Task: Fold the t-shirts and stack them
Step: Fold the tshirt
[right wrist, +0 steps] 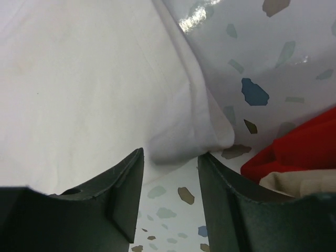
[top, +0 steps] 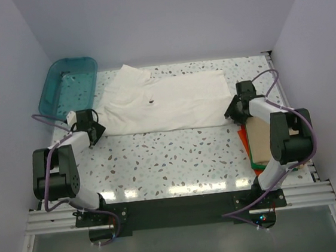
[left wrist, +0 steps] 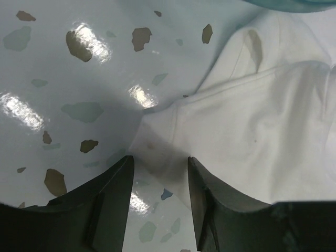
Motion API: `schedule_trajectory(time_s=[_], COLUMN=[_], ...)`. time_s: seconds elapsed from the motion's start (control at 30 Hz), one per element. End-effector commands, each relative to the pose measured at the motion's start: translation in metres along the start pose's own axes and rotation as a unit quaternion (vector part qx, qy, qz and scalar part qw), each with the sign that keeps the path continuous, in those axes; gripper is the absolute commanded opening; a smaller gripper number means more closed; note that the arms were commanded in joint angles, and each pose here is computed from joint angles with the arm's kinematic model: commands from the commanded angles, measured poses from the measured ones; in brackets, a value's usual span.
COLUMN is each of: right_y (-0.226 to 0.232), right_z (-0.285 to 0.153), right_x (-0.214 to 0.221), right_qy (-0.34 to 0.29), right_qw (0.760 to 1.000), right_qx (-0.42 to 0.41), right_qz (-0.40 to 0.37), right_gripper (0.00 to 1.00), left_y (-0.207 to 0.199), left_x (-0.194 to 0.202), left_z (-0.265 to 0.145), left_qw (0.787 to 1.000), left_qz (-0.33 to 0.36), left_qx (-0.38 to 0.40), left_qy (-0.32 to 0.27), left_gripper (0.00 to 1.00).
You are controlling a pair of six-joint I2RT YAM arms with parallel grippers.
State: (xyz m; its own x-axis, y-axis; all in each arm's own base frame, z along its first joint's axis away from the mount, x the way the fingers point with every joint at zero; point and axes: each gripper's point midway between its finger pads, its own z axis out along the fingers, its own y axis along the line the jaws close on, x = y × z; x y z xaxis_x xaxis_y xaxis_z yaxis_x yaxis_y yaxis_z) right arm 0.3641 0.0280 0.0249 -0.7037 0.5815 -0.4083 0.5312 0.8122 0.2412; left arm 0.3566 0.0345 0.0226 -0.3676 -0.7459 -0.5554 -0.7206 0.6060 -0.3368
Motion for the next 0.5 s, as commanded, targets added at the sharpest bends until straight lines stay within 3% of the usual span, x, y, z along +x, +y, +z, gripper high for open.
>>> schedule_trajectory(time_s=[0.0, 0.03, 0.1, 0.17, 0.2, 0.23, 0.47], right_y=[0.012, 0.014, 0.015, 0.018, 0.018, 0.019, 0.016], right_z=[-0.002, -0.002, -0.003, -0.005, -0.007, -0.009, -0.046], right_x=[-0.025, -0.027, -0.028, -0.031, -0.031, -0.031, -0.023], right_qy=[-0.032, -0.033, -0.032, -0.034, -0.032, -0.033, -0.037], right_qw=[0.999, 0.999, 0.999, 0.999, 0.999, 0.999, 0.998], right_qx=[-0.007, -0.009, -0.011, -0.013, -0.015, -0.017, -0.039], right_qz=[0.005, 0.006, 0.001, 0.000, -0.004, -0.005, -0.015], right_gripper=[0.47, 0.40, 0.31, 0.15, 0.10, 0.01, 0.00], left_y=[-0.015, -0.016, -0.020, -0.021, -0.022, -0.020, 0.008], left_x=[-0.017, -0.017, -0.019, -0.025, -0.026, -0.029, -0.060], left_z=[0.009, 0.010, 0.010, 0.005, 0.001, -0.002, -0.051], left_qw=[1.000, 1.000, 1.000, 0.999, 0.999, 0.999, 0.996], left_qz=[-0.018, -0.017, -0.015, -0.016, -0.016, -0.016, -0.045], left_qx=[0.010, 0.010, 0.011, 0.012, 0.014, 0.012, -0.015], left_qy=[-0.021, -0.020, -0.017, -0.024, -0.027, -0.031, -0.079], left_gripper=[0.49, 0.44, 0.24, 0.04, 0.00, 0.00, 0.00])
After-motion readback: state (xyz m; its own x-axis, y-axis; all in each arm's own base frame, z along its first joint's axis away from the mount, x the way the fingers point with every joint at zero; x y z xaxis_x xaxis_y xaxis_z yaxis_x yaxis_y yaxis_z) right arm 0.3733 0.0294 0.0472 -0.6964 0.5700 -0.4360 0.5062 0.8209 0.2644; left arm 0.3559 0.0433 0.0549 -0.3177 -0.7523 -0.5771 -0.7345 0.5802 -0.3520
